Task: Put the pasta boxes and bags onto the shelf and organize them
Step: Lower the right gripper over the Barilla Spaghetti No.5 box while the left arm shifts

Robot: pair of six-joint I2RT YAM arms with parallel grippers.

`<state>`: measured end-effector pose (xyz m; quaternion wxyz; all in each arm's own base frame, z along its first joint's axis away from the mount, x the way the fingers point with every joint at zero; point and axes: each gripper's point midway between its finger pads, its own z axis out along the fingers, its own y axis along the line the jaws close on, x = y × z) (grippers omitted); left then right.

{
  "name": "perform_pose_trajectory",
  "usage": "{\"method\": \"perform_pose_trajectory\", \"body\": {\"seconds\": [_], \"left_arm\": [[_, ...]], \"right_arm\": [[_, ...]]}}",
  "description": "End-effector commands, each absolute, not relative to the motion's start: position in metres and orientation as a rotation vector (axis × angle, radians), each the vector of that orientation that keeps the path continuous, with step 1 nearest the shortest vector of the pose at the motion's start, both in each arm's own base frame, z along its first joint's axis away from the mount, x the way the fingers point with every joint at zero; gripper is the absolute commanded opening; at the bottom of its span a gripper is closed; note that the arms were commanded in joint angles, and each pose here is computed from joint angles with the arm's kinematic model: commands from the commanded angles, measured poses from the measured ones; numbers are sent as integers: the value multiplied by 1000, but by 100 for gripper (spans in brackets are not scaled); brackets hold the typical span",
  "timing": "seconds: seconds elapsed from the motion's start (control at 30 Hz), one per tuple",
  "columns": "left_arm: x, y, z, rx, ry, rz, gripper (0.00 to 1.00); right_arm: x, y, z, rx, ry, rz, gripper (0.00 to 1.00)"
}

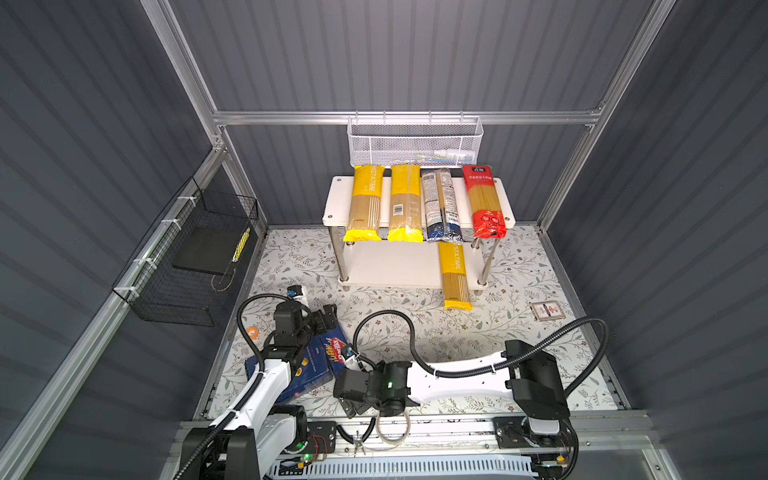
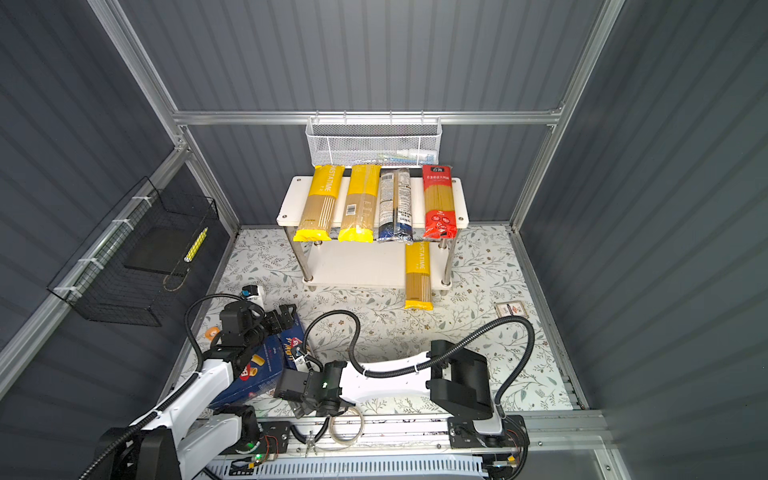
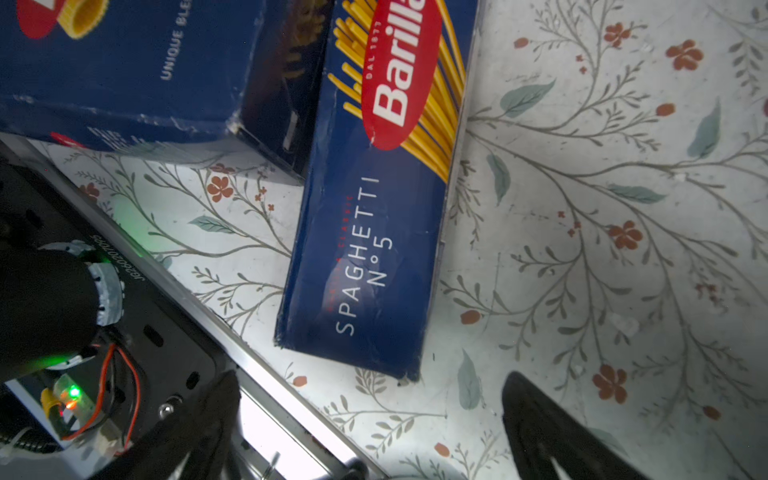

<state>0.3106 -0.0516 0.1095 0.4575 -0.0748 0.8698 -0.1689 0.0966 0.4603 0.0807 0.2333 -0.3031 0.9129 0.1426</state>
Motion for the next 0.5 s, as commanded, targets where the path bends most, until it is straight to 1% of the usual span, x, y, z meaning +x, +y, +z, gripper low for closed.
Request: {"method": "perform_pose_trajectory", "body": {"seconds": [0.0,0.17,0.47], "left_arm": [[313,-56,132,-156,2043,-455,100],[305,-52,139,-157,1994,-436,100],[302,-47,139,-180,1988,-413,100]], "right_arm": [[97,462,77,-826,2518,343,99],[95,474,68,-813,2523,396,99],[104,472,59,-780,2541,287,99]]}}
